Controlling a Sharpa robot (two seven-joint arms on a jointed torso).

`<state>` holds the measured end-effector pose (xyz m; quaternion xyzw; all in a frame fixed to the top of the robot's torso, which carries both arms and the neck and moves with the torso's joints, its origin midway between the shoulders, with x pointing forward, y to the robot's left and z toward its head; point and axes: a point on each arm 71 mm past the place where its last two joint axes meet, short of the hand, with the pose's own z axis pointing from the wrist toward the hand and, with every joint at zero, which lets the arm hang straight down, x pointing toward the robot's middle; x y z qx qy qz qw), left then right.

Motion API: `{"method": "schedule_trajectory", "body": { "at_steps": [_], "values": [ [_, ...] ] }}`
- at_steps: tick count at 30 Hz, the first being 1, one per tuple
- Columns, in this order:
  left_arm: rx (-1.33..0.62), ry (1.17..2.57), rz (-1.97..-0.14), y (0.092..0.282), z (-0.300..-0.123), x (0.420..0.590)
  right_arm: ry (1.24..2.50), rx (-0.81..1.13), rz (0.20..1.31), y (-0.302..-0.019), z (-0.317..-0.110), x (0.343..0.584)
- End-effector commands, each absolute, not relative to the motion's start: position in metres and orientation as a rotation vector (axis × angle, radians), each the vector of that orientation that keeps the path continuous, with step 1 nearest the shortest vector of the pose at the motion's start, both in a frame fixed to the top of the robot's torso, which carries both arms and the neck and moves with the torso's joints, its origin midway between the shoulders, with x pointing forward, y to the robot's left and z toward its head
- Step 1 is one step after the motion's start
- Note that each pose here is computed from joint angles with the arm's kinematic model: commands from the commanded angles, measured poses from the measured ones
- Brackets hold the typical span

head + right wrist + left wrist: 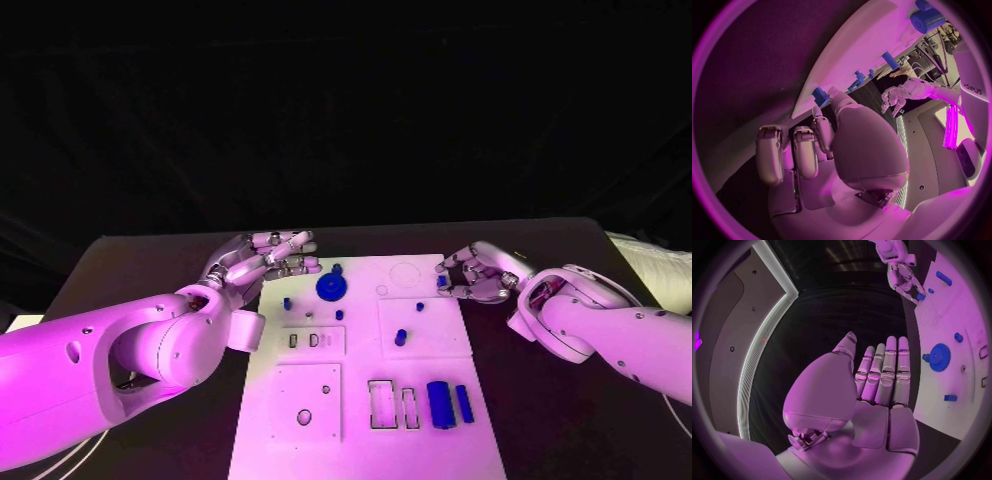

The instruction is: Assemble the parts on the task board

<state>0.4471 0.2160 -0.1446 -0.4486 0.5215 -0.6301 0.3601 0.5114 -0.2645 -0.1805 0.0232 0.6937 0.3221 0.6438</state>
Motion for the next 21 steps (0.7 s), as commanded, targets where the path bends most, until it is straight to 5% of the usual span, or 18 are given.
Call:
{"method": "schedule_trajectory", "body": {
  "at_steps": [1, 21],
  "values": [
    [-1.149, 1.347, -1.649, 0.2139, -0.1437, 0.4466, 1.595, 0.024, 0.737, -0.2631, -0.1823, 0.5111],
    [-1.15, 1.346, -1.646, 0.2144, -0.1438, 0.4467, 1.61, 0.015, 0.727, -0.2618, -0.1856, 0.5138]
  ]
}}
